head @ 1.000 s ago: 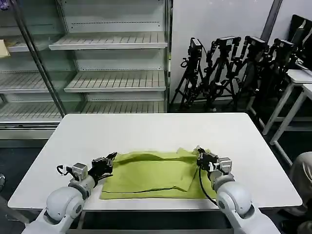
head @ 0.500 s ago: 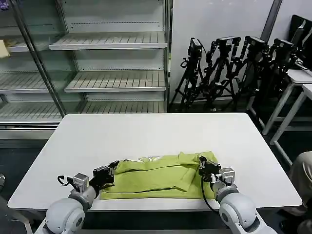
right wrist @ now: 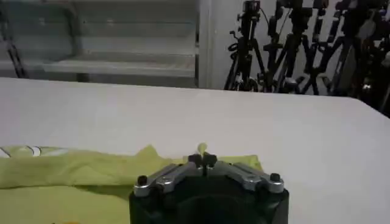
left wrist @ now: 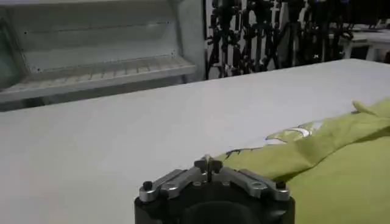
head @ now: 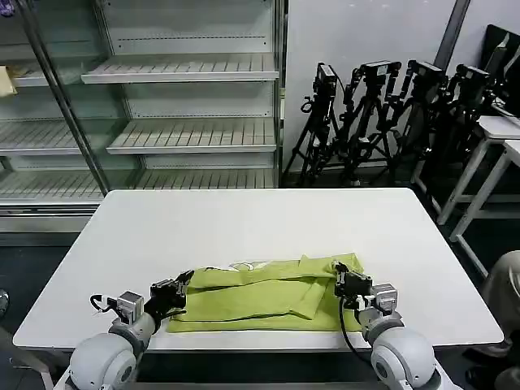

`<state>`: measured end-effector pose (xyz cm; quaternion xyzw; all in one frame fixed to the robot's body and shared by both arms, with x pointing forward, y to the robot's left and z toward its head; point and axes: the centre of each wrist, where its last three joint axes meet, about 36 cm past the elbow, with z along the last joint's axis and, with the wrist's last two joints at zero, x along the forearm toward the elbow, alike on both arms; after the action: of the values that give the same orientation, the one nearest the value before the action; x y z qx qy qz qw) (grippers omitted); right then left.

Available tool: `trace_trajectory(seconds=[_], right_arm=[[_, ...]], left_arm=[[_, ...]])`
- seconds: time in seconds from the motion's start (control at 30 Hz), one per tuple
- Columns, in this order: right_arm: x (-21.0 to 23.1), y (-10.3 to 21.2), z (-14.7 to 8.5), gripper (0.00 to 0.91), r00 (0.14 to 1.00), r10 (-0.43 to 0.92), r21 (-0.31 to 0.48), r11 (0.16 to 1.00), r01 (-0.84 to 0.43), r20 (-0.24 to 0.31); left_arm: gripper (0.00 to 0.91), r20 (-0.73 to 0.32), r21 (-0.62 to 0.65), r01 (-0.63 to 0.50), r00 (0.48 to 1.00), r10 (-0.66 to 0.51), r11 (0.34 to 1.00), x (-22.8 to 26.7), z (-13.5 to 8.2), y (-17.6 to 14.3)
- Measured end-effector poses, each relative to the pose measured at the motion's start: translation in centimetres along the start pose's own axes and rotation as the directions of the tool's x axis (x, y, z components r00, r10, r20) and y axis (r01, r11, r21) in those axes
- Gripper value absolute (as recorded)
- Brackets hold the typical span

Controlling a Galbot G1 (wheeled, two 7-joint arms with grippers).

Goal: Fold and organize the clothes.

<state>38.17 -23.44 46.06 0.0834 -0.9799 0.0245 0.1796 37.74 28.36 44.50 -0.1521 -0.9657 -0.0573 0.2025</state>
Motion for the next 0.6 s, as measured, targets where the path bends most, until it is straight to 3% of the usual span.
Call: trace_trajectory(seconds=[0.6], right_arm=[[0.56, 0.0, 0.73, 0.0, 1.0, 0.004, 0.009, 1.0, -0.004, -0.017]], left_arm=[[0.01, -0.013, -0.021, -0.001, 1.0, 0.0, 1.0, 1.04, -0.1, 0.19]])
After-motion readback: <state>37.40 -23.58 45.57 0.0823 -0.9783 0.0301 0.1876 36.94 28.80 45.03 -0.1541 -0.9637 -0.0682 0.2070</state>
